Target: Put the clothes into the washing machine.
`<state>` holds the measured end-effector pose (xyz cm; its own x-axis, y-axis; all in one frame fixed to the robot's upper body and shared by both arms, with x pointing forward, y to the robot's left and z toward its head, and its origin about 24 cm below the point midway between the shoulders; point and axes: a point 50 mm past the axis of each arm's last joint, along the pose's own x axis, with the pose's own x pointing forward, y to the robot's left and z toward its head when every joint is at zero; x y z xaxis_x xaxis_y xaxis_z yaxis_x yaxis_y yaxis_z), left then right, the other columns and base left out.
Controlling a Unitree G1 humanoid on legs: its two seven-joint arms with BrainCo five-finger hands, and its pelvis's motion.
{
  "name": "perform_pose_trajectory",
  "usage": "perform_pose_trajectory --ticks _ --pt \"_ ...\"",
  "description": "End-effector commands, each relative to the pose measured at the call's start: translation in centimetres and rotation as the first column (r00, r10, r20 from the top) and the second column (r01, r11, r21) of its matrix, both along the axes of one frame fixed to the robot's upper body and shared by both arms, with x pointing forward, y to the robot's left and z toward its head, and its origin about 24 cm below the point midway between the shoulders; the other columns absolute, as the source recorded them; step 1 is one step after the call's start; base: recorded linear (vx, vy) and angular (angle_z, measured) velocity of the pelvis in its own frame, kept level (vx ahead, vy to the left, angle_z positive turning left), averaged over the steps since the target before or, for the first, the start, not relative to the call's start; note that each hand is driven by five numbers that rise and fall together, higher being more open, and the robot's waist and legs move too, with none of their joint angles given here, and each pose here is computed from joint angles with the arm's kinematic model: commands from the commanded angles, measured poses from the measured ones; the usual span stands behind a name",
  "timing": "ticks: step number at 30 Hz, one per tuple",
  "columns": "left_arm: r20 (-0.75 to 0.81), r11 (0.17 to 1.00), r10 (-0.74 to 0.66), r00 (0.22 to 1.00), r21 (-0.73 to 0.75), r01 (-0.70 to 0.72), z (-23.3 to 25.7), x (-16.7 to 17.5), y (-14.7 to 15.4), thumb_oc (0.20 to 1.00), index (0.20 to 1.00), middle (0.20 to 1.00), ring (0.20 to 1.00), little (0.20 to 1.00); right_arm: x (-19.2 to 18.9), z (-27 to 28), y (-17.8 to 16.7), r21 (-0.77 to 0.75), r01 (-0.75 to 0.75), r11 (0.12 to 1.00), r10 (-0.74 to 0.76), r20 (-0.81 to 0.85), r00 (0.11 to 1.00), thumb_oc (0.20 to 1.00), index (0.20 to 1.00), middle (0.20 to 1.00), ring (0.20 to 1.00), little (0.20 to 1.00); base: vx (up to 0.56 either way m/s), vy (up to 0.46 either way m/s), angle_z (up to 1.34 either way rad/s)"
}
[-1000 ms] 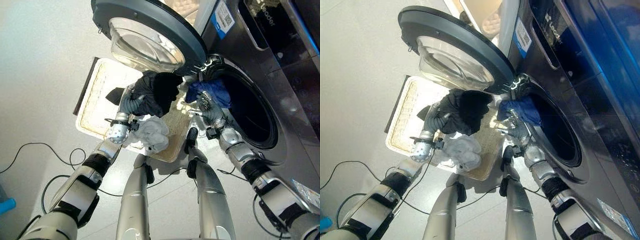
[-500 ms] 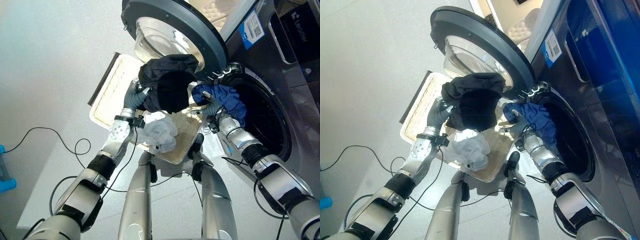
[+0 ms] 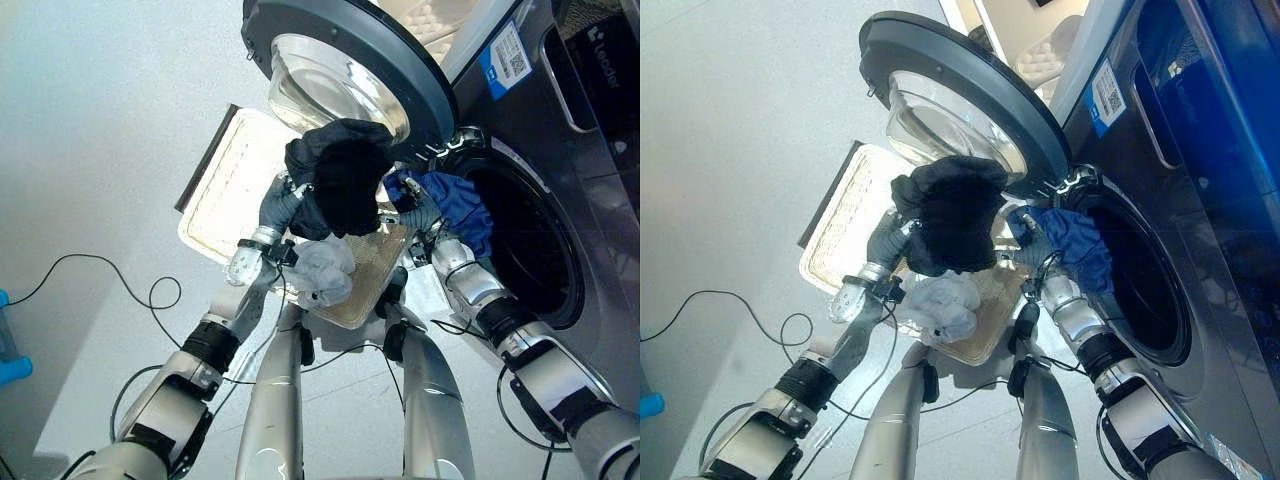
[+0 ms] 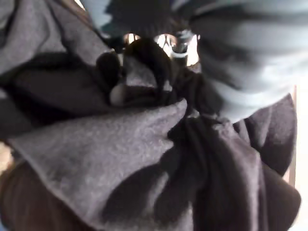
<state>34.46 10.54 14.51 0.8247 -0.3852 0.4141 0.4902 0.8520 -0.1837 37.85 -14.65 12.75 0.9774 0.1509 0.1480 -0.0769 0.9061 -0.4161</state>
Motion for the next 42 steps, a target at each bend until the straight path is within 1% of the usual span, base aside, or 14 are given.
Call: perform_pose_trajectory --ticks 1,8,16,18,19,21,25,26,32,34,35,36,37,42 --pt "0.120 0.977 -0.198 0.973 -0.055 0.206 2.7 -1.6 -3.2 0.200 0.200 0.200 0.200 0.200 -0.5 3.0 2.4 0.073 -0.179 0.981 0.169 0.127 0.977 1.000 1.000 1.000 1.000 1.000 0.00 0.000 0.00" --pt "0.101 0.930 -0.368 0.925 0.021 0.368 2.9 -1.7 -6.2 0.200 0.200 0.200 0.200 0.200 -0.6 3.3 4.0 0.239 -0.337 0.911 0.321 0.105 0.941 1.000 1.000 1.000 1.000 1.000 0.00 0.000 0.00" --pt "0.093 0.883 -0.466 0.880 0.115 0.455 3.2 -1.9 -8.0 0.200 0.200 0.200 0.200 0.200 -0.6 2.9 4.4 0.271 -0.402 0.875 0.392 0.092 0.915 1.000 1.000 1.000 1.000 1.000 0.00 0.005 -0.05" --pt "0.083 0.846 -0.526 0.847 0.155 0.510 3.4 -1.9 -9.0 0.200 0.200 0.200 0.200 0.200 -0.7 2.9 4.8 0.302 -0.469 0.830 0.464 0.092 0.881 1.000 1.000 1.000 1.000 1.000 0.00 0.015 -0.07" --pt "0.065 0.821 -0.559 0.826 0.183 0.541 3.5 -1.8 -9.7 0.200 0.200 0.200 0.200 0.200 -0.9 2.9 5.1 0.353 -0.536 0.767 0.533 0.114 0.838 1.000 1.000 1.000 1.000 1.000 0.00 0.003 -0.13" --pt "0.058 0.816 -0.564 0.824 0.193 0.545 3.5 -1.7 -9.9 0.200 0.200 0.200 0.200 0.200 -0.9 2.9 5.2 0.374 -0.553 0.744 0.550 0.126 0.826 1.000 1.000 1.000 1.000 1.000 0.00 -0.003 -0.17" --pt "0.039 0.809 -0.570 0.821 0.200 0.553 3.6 -1.2 -10.1 0.200 0.200 0.200 0.200 0.200 -1.1 3.3 5.4 0.481 -0.624 0.616 0.620 0.192 0.761 1.000 1.000 1.000 1.000 1.000 0.00 -0.001 -0.13" --pt "0.028 0.822 -0.547 0.837 0.205 0.531 3.5 -0.7 -10.0 0.200 0.200 0.200 0.200 0.200 -1.3 3.3 5.5 0.548 -0.666 0.506 0.662 0.249 0.707 1.000 1.000 1.000 1.000 1.000 0.00 0.005 -0.07" --pt "0.005 0.848 -0.503 0.864 0.198 0.492 3.2 0.0 -9.4 0.200 0.200 0.200 0.200 0.200 -1.7 3.4 5.6 0.615 -0.704 0.354 0.694 0.332 0.639 1.000 1.000 1.000 1.000 1.000 0.00 -0.001 -0.07" --pt "-0.014 0.862 -0.463 0.886 0.223 0.455 2.8 0.5 -8.9 0.200 0.200 0.200 0.200 0.200 -2.0 3.2 5.4 0.642 -0.727 0.243 0.700 0.403 0.590 1.000 1.000 1.000 1.000 1.000 0.00 0.000 0.00" --pt "-0.025 0.867 -0.449 0.893 0.228 0.442 2.5 0.7 -8.7 0.200 0.200 0.200 0.200 0.200 -2.1 3.2 5.3 0.652 -0.732 0.197 0.694 0.435 0.573 0.573 0.573 0.573 0.573 0.573 0.00 0.000 0.00" --pt "-0.029 0.869 -0.443 0.896 0.233 0.437 2.4 0.8 -8.6 0.200 0.200 0.200 0.200 0.200 -2.2 3.1 5.3 0.658 -0.732 0.174 0.690 0.448 0.568 0.253 0.253 0.253 0.253 0.253 0.00 0.000 0.00" --pt "-0.036 0.871 -0.433 0.901 0.242 0.428 2.2 0.9 -8.5 0.200 0.200 0.200 0.200 0.200 -2.3 3.0 5.4 0.665 -0.734 0.139 0.690 0.467 0.553 0.200 0.200 0.200 0.200 0.200 0.00 0.000 0.00" --pt "-0.062 0.886 -0.356 0.932 0.294 0.358 1.2 1.5 -8.0 0.200 0.200 0.200 0.200 0.200 -2.5 2.1 5.7 0.704 -0.709 0.052 0.680 0.495 0.541 0.200 0.200 0.200 0.200 0.200 0.00 0.000 0.00"
